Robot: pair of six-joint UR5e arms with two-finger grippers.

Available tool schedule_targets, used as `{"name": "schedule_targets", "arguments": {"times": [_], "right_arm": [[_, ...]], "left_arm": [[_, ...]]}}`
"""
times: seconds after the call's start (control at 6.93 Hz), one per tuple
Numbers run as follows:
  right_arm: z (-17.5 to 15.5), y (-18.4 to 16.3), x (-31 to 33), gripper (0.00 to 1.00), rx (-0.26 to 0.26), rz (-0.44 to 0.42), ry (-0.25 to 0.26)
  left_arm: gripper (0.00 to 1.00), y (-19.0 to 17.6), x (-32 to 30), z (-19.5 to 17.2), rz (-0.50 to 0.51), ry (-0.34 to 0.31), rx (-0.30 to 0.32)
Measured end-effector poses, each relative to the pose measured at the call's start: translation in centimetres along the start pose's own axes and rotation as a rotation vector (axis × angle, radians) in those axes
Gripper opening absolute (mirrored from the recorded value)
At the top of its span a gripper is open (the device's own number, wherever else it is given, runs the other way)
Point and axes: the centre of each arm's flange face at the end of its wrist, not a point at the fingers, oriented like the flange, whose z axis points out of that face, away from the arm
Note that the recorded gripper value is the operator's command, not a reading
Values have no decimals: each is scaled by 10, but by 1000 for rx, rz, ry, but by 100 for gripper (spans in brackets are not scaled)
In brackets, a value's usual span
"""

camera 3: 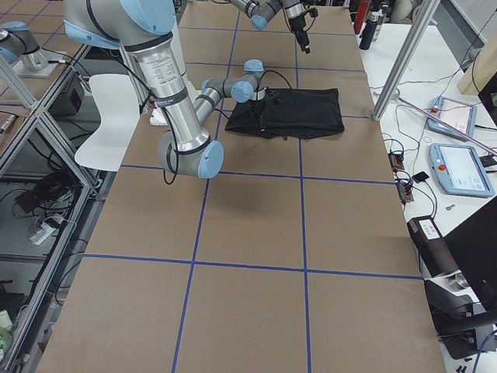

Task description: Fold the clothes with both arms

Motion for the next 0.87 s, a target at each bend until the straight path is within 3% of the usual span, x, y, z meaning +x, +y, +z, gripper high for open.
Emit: {"name": "schedule_targets", "arguments": {"times": [0.43, 0.87], "right_arm": [[0, -14, 28, 99, -29, 0, -9], [12, -15, 61, 99, -48, 16, 18]], "left_arm": [[100, 0, 1, 0, -1, 1, 0], [100, 0, 1, 0, -1, 2, 0]]}}
